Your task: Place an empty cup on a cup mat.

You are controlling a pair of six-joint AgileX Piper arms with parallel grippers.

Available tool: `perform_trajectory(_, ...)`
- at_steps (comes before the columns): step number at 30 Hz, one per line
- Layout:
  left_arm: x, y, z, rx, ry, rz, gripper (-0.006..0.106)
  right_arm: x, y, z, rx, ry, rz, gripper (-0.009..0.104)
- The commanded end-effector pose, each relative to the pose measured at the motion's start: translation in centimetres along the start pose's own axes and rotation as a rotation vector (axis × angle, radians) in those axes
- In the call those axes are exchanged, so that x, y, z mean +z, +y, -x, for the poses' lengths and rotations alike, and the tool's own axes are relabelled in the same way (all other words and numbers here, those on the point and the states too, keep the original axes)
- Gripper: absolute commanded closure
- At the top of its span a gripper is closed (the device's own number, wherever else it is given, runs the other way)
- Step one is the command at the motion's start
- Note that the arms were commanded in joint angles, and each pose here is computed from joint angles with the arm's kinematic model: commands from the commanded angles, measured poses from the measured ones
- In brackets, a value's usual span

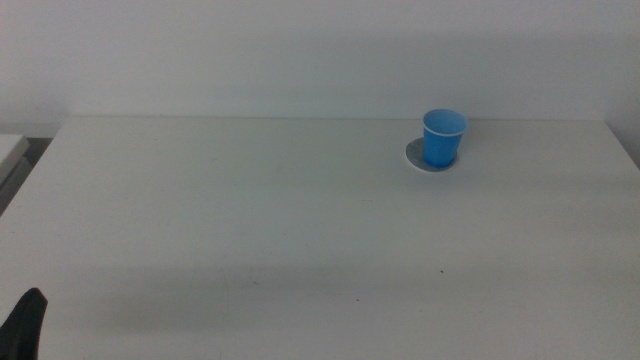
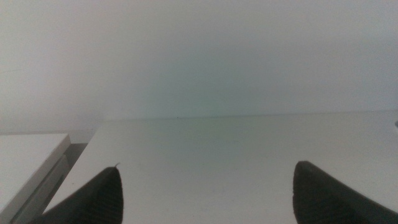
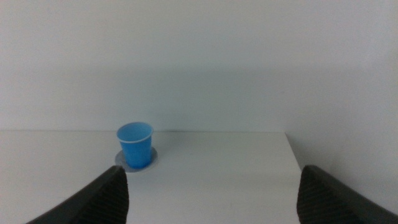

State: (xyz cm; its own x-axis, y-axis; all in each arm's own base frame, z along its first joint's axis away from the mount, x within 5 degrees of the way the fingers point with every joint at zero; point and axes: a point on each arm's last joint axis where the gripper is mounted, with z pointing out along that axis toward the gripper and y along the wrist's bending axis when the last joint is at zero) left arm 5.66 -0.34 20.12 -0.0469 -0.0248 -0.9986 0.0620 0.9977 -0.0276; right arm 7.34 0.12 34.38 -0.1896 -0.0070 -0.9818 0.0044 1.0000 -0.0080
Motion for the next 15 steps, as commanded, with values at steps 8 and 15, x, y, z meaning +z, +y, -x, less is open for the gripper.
perform_trajectory(8,0.0,0.0,0.2,-0.005,-0.017,-0.002,0.007,-0.1,-0.1,-4.9,-0.031,-0.026,-0.028,0.002)
perform_trajectory(15,0.0,0.0,0.2,-0.005,-0.017,-0.002,0.007,0.1,0.1,-13.1,0.088,-0.025,-0.031,0.002)
